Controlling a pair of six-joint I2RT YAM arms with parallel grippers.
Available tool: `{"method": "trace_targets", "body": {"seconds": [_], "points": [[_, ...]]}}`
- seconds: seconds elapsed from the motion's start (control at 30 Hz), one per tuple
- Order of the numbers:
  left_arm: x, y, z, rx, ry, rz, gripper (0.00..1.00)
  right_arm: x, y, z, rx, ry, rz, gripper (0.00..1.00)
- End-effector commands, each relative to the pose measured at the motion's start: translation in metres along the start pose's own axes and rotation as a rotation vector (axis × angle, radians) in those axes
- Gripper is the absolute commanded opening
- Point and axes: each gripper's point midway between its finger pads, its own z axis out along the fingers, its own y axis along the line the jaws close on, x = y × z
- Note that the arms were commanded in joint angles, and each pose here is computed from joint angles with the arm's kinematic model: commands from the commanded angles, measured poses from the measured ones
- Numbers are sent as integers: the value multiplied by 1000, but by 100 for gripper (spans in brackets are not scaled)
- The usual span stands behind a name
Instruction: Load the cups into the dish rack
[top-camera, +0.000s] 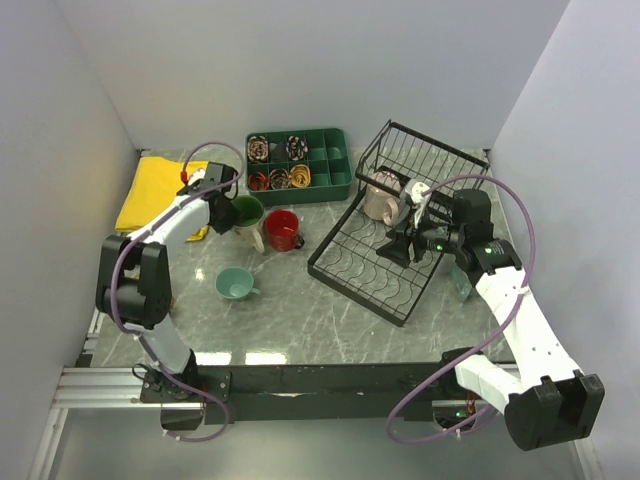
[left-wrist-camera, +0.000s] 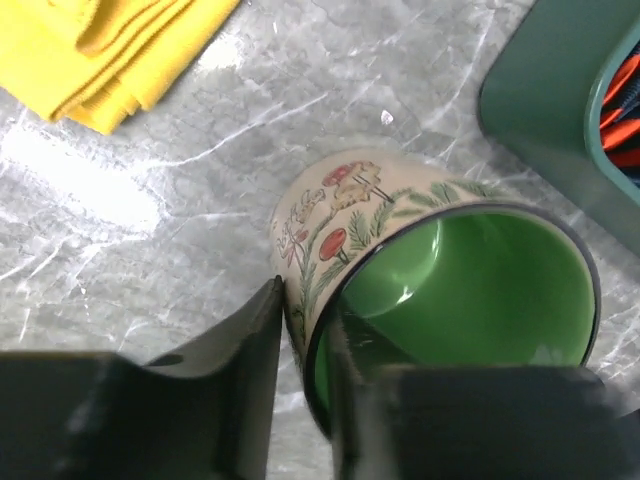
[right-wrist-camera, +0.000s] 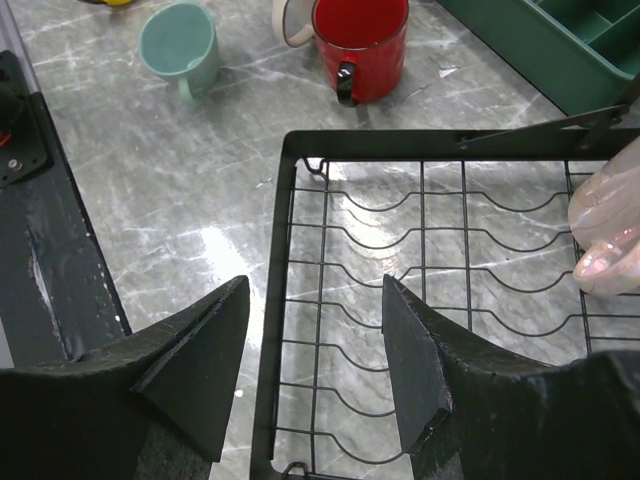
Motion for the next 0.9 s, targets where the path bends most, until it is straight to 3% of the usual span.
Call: {"method": "trace_targets", "body": {"seconds": [0.0, 0.2, 0.37, 0.53, 0.6, 0.67, 0.73, 0.87], "points": [[-8, 11, 3, -46, -21, 57, 18, -12, 2, -4, -7, -42, -29, 63], [-31, 15, -22, -17, -119, 61, 4, -12, 3, -5, -16, -26, -26, 63], [-60, 28, -61, 54, -225, 28, 1, -22, 7, -9, -54, 5, -49, 63], [-84, -11, -145, 462, -388, 13, 1, -28, 20, -4, -174, 73, -12, 66], [-89, -20, -178, 581, -440, -5, 1, -41, 22, -1, -190, 73, -37, 73], [-92, -34, -204, 689, -450, -27, 1, -58, 31, 5, -207, 58, -59, 83], [-93, -45, -231, 798, -440, -71, 1, -73, 42, 14, -246, 36, -76, 87], [-95, -73, -287, 1093, -420, -180, 1, -111, 79, 28, -428, -42, 34, 88]]}}
